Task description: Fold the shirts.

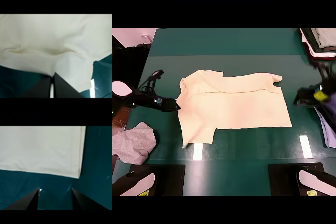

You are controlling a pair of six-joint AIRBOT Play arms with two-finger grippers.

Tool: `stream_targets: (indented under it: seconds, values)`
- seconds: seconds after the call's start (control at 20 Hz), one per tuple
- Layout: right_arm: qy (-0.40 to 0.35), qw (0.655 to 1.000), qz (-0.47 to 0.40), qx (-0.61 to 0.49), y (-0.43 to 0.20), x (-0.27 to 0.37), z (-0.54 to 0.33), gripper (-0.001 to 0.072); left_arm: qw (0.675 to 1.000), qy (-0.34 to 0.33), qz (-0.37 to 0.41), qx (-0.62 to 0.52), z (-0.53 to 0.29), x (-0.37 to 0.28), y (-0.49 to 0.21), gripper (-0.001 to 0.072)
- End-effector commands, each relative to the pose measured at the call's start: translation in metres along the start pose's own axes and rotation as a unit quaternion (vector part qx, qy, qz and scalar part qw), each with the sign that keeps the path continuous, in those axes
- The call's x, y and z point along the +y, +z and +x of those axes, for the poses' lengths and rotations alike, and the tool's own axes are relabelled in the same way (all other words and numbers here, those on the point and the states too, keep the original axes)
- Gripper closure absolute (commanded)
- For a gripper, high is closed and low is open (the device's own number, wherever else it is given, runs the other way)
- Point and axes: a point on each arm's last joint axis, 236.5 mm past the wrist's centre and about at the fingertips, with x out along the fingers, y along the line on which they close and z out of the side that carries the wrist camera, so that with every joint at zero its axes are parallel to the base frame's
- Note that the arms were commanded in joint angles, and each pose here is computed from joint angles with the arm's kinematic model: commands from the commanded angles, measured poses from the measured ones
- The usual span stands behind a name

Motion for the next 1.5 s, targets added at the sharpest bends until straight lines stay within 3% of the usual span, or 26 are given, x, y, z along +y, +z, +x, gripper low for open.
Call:
stream_targets:
  seconds: [0.0, 0.35, 0.75, 1.0, 1.2, 1.45]
  values:
    - [0.004, 0.996, 0.083, 0.005, -0.044, -0.054, 0.053, 0.0257, 1.000, 0.004, 0.016, -0.006, -0.011, -0.005, 0.010, 0.0683]
    - [0.158, 0.972, 0.171, 0.010, -0.047, -0.053, 0.098, 0.0259, 1.000, 0.002, -0.004, -0.006, -0.011, -0.005, 0.010, 0.0683]
    - [0.143, 0.980, 0.136, 0.013, -0.032, -0.038, 0.123, 0.0285, 1.000, 0.000, -0.011, 0.002, -0.011, -0.007, 0.006, 0.0683]
    - [0.140, 0.982, 0.124, 0.010, -0.029, -0.034, 0.123, 0.0696, 0.999, -0.006, -0.024, 0.021, -0.011, -0.009, -0.003, 0.0683]
    - [0.157, 0.983, 0.096, -0.015, -0.008, -0.022, 0.083, 0.0698, 1.000, -0.005, -0.007, 0.004, -0.028, -0.018, 0.014, 0.0683]
    - [0.200, 0.936, 0.016, -0.290, 0.080, 0.033, -0.104, 0.0698, 0.979, 0.009, 0.097, -0.181, -0.157, -0.083, 0.122, 0.0683]
